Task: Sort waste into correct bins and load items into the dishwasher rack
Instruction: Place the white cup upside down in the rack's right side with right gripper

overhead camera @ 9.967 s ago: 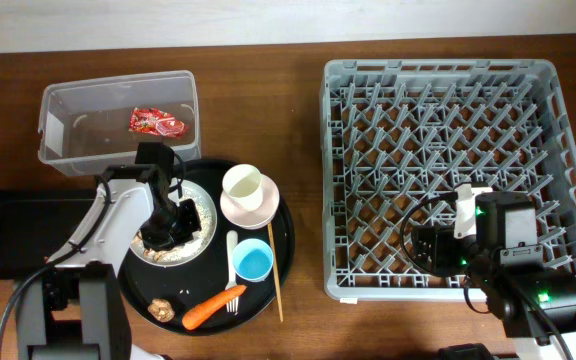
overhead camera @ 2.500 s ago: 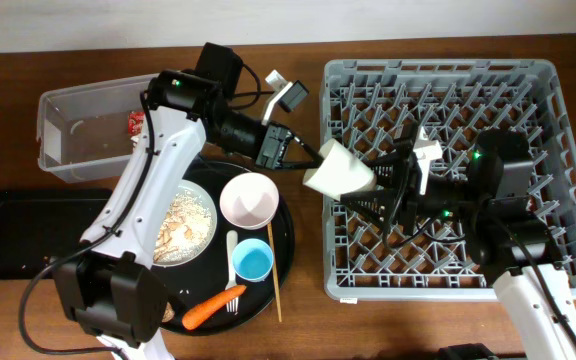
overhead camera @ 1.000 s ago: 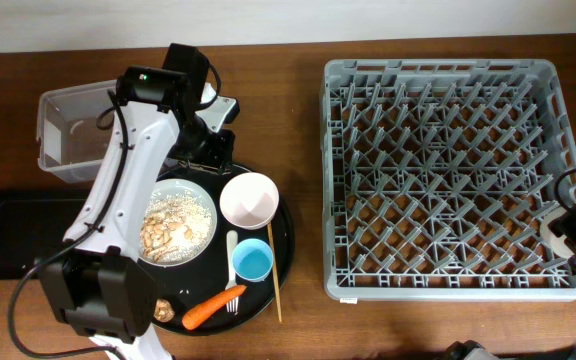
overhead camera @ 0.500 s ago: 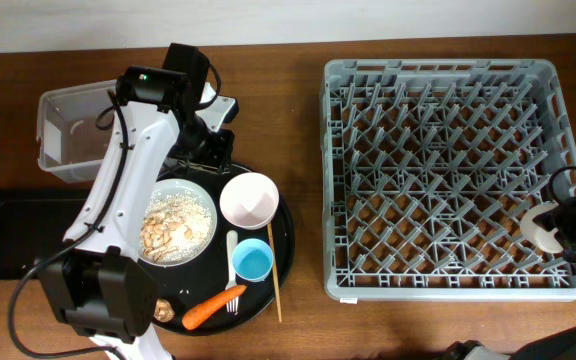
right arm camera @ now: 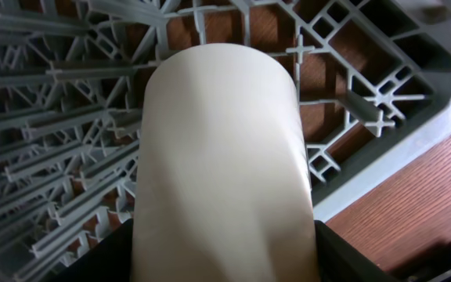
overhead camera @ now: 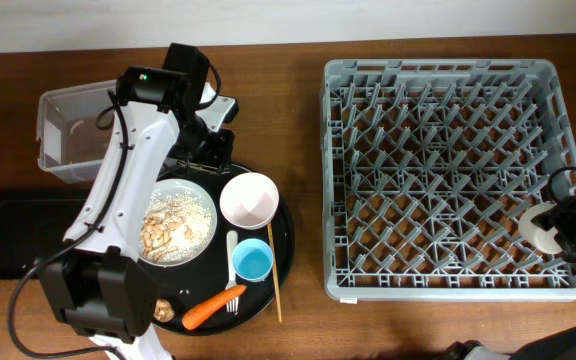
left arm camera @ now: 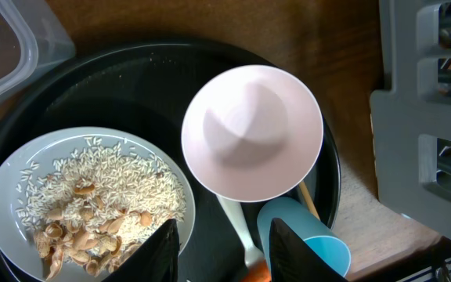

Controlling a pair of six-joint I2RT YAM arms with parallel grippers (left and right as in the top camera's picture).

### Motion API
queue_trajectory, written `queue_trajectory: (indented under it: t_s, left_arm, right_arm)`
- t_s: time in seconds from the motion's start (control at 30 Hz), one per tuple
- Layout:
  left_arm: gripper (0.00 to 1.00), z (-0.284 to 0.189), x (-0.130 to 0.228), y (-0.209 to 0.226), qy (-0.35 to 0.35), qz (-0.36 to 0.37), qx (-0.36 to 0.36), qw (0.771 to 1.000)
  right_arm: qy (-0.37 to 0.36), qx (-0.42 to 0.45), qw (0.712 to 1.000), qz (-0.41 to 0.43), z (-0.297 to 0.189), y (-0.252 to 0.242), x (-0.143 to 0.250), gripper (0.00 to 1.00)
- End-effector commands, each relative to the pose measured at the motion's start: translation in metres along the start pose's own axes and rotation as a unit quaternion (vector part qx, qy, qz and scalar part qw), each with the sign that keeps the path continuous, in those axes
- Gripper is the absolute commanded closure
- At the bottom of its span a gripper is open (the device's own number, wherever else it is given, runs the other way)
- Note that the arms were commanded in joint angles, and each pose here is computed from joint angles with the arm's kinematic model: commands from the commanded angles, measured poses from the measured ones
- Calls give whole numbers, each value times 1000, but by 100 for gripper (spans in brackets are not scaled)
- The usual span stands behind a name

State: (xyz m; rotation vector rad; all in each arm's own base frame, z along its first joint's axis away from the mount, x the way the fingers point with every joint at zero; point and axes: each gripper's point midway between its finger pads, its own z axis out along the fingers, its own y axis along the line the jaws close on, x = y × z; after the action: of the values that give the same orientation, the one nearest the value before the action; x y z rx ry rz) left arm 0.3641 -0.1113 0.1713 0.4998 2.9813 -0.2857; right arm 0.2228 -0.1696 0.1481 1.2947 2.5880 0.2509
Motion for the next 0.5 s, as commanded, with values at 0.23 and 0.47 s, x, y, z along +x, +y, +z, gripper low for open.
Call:
queue_trajectory:
  t_s: [0.23, 0.47]
  left_arm:
    - [63, -3, -1, 2, -5, -8, -3, 1000]
    - [63, -3, -1, 2, -5, -8, -3, 1000]
  right_arm:
    - [-3, -6, 1000, -3, -4, 3, -2, 36]
    - [-2, -6, 1000, -3, -3, 3, -2, 28]
